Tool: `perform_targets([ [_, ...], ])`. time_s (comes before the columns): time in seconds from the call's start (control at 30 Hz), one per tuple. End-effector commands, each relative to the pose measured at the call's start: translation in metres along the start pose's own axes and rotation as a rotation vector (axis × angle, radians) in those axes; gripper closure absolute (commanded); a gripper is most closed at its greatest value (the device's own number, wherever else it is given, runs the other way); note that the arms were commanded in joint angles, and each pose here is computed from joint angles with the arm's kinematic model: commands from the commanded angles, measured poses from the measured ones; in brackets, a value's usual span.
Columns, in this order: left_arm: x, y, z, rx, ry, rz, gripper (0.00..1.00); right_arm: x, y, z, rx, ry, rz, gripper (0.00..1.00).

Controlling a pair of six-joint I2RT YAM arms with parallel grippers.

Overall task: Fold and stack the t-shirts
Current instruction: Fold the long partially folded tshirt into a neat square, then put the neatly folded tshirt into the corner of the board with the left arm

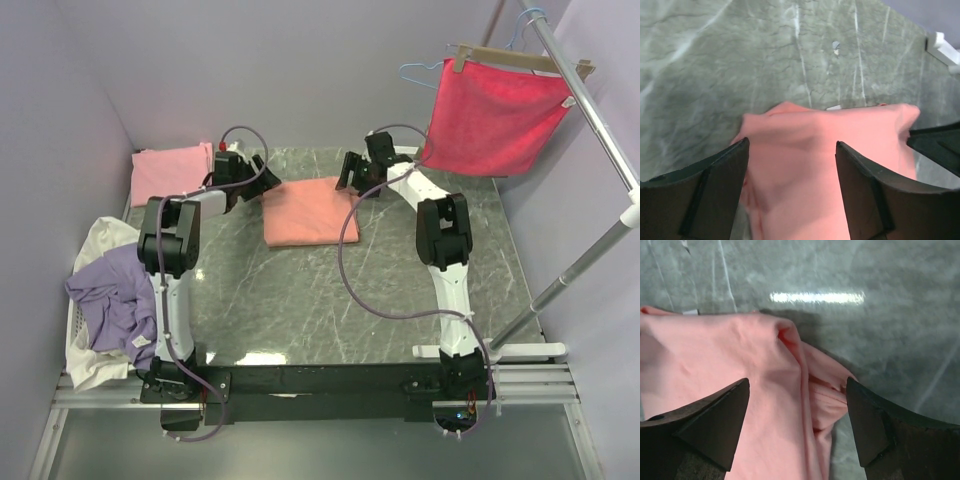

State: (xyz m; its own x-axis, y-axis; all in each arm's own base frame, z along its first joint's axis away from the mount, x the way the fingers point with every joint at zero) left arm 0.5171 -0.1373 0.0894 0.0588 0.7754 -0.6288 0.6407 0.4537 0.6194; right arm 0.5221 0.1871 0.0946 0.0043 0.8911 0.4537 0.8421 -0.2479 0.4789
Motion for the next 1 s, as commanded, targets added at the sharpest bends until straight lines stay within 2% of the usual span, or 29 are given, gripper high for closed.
perform_targets([
  [0.0,-0.003,0.023,-0.037,-0.12,0.123,0.083,0.23,-0.009,0.01,-0.048,-0.113,-0.068,-0.045,0.14],
  [0.17,-0.024,0.035,-0.077,-0.2,0.107,0.1,0.21,0.0,0.008,-0.081,-0.172,-0.025,-0.065,0.13],
  [0.27,-0.027,0.023,-0.092,-0.17,0.093,0.093,0.2,-0.001,0.001,-0.094,-0.17,-0.024,-0.067,0.13],
  [0.43,-0.021,-0.01,-0.094,-0.061,0.04,0.08,0.2,-0.008,-0.022,-0.103,-0.128,-0.036,-0.048,0.12],
  [0.63,-0.005,-0.043,-0.078,0.05,0.013,0.043,0.19,-0.015,-0.048,-0.1,-0.072,-0.002,-0.024,0.12],
  [0.87,0.012,-0.074,-0.067,0.164,-0.007,0.02,0.18,-0.02,-0.067,-0.079,0.029,0.048,-0.008,0.11],
  [0.97,0.005,-0.084,-0.061,0.233,-0.106,0.013,0.18,-0.025,-0.076,-0.06,0.09,0.053,0.016,0.11],
])
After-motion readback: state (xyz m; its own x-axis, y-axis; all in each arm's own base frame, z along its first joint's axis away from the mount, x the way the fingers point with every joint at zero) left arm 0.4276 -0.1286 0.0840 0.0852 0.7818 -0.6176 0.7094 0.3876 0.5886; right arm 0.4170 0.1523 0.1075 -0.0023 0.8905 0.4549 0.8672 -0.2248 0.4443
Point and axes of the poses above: each gripper's point midway between its finger pads, its own z axis out along the fingers, its own x axis along the line the jaws close on, y = z × x, the point moved 7 cm from there along -z, back along the fingers, and after that the axes turned 1 degree about z, right-handed, at the moved point
